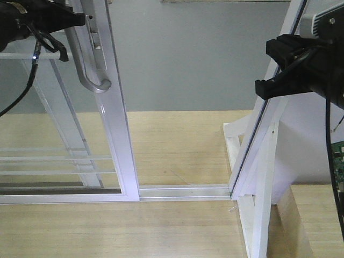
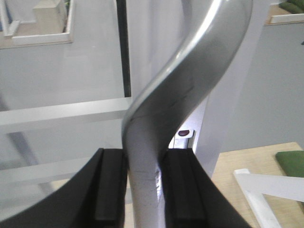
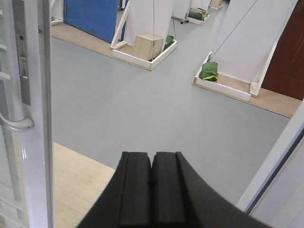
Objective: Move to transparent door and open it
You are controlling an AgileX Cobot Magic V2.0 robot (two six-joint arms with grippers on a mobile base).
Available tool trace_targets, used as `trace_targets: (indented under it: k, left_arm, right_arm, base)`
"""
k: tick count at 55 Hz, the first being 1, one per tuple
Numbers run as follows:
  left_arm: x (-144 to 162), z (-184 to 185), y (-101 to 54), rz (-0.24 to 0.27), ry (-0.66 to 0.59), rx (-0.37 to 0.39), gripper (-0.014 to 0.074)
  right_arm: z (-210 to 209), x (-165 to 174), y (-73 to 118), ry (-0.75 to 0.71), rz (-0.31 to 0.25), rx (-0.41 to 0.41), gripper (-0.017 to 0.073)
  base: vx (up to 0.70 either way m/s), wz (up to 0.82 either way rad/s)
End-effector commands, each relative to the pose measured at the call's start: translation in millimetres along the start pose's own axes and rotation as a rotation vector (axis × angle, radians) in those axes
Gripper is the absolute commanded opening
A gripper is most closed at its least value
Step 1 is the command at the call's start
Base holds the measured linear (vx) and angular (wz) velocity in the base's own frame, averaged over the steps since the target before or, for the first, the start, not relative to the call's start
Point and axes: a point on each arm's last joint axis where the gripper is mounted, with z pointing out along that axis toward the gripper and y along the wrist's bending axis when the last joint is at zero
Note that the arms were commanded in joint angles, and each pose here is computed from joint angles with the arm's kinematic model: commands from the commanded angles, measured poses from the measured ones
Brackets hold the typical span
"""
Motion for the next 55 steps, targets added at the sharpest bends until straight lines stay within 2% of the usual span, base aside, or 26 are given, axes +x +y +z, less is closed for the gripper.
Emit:
trace_targets:
  k: [1,11,27,33,44,55]
  left_arm:
    - [-52,-31,8.7,0.005,-0.303,-0.035,0.0000]
    - [-53,-36,15.0,0.003,-0.270,-0.048,0.0000]
    - [-61,-65,55.2,-0.016,-0.240,-0.153,0.0000]
    - [-66,-78,63.9,-0.020,-0.252,-0.181,0.0000]
    - [-75,-103,63.1,-0.022,-0.252,-0.186,0.0000]
    - [-83,-141,50.4,-0.013,-0.220,-0.161,0.0000]
  right_arm:
    - [-7,-22,-3.1,-0.140,0.003,0.006,-0.0006]
    - [-7,-22,-3.1,-0.139,0.003,0.006,-0.0006]
    - [-7,-22,-3.1,-0.138,0.003,0.006,-0.0006]
    - [-7,-22,-3.2,-0.134,0.004,0.007,-0.0006]
    - [-7,-21,-3.3,-0.121,0.004,0.008,-0.0006]
    - [-13,-20,-4.5,-0.088,0.004,0.017,-0.0006]
  base:
    - [0.00,0.00]
    - [0.00,0.00]
    - [0.00,0.00]
    - [0.00,0.00]
    - [0.00,0.00]
    - [0.00,0.00]
